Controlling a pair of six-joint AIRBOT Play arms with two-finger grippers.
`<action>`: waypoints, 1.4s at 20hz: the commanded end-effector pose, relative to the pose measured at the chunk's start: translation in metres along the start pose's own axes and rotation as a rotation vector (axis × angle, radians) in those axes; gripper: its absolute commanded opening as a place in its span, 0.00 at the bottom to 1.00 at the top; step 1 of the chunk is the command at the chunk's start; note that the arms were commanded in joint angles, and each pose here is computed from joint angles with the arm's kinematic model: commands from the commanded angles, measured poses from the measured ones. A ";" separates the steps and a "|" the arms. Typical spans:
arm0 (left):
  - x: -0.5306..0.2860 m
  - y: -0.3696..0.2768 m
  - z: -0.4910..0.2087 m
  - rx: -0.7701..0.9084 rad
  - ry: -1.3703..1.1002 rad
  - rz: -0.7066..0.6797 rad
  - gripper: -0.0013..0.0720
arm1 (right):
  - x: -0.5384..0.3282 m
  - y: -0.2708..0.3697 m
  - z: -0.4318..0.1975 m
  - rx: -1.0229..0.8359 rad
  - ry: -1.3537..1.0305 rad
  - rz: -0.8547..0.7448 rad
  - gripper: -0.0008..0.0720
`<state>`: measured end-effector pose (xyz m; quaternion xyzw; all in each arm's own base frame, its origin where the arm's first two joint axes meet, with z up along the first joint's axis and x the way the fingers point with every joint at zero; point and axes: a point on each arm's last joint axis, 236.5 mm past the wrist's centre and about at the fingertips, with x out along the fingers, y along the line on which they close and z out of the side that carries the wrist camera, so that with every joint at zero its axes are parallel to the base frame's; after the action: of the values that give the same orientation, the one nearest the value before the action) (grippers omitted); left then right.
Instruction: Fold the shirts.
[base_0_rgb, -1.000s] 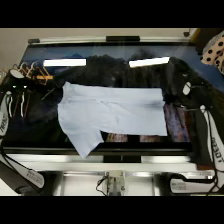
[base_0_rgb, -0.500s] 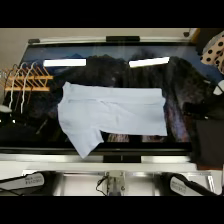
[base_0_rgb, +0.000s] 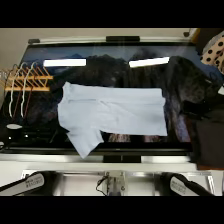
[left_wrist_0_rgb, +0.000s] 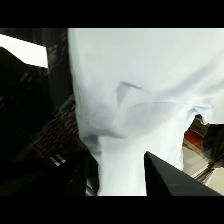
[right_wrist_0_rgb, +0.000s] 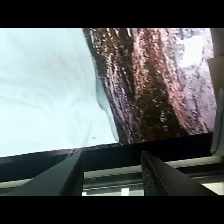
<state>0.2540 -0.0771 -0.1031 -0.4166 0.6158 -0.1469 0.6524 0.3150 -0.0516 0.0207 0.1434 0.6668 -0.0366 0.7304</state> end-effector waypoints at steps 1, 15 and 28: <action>0.010 0.004 -0.002 0.001 0.002 0.018 0.62 | 0.000 0.001 -0.001 0.000 0.004 0.005 0.66; 0.024 0.000 -0.021 0.028 0.068 0.027 0.07 | 0.085 0.010 -0.089 0.020 0.254 0.137 0.91; 0.023 -0.006 -0.030 0.027 0.105 0.003 0.07 | 0.127 0.019 -0.063 0.119 0.143 0.200 0.77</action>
<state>0.2328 -0.1060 -0.1137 -0.3950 0.6488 -0.1727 0.6271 0.2609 -0.0024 -0.1020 0.2407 0.7116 0.0092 0.6600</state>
